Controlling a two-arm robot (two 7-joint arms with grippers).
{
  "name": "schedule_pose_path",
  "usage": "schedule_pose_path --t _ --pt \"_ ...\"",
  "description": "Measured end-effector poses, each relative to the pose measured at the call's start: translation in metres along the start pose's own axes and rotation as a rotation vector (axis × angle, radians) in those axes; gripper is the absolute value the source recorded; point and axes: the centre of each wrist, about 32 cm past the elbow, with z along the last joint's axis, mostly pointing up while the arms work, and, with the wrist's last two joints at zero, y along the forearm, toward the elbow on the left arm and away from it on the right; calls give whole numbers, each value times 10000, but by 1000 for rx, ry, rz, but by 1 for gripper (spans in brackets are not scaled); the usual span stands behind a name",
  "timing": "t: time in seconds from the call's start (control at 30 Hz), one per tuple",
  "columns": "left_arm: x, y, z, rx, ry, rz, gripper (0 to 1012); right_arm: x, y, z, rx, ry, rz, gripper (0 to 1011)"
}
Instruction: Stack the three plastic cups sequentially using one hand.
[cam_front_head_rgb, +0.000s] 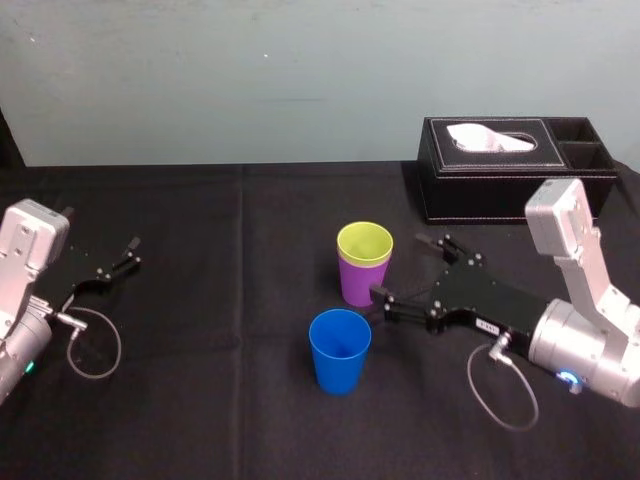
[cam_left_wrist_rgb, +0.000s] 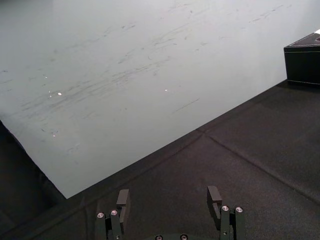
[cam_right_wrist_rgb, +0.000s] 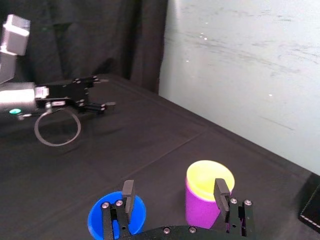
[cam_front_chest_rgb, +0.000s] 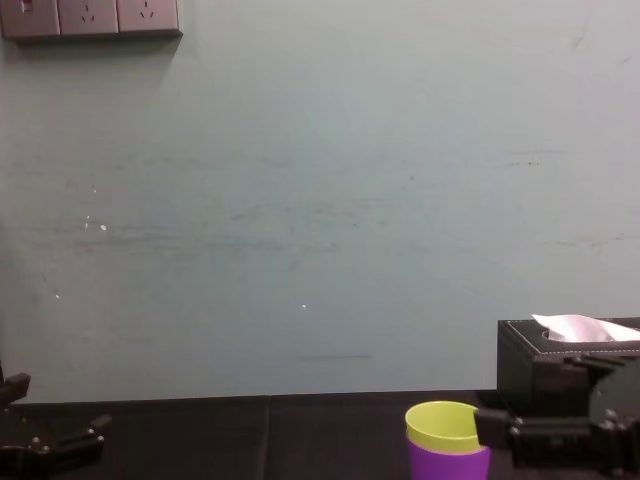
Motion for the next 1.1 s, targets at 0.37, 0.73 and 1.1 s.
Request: schedule_pose_path --t 0.37,0.73,1.1 --pt "0 0 0 0 0 0 1010 -129 -136 -164 -41 3 52 1002" --pt "0 0 0 0 0 0 1010 -222 -76 -337 -86 14 83 1003" --pt "0 0 0 0 0 0 1010 -263 -2 -430 -114 19 98 1003"
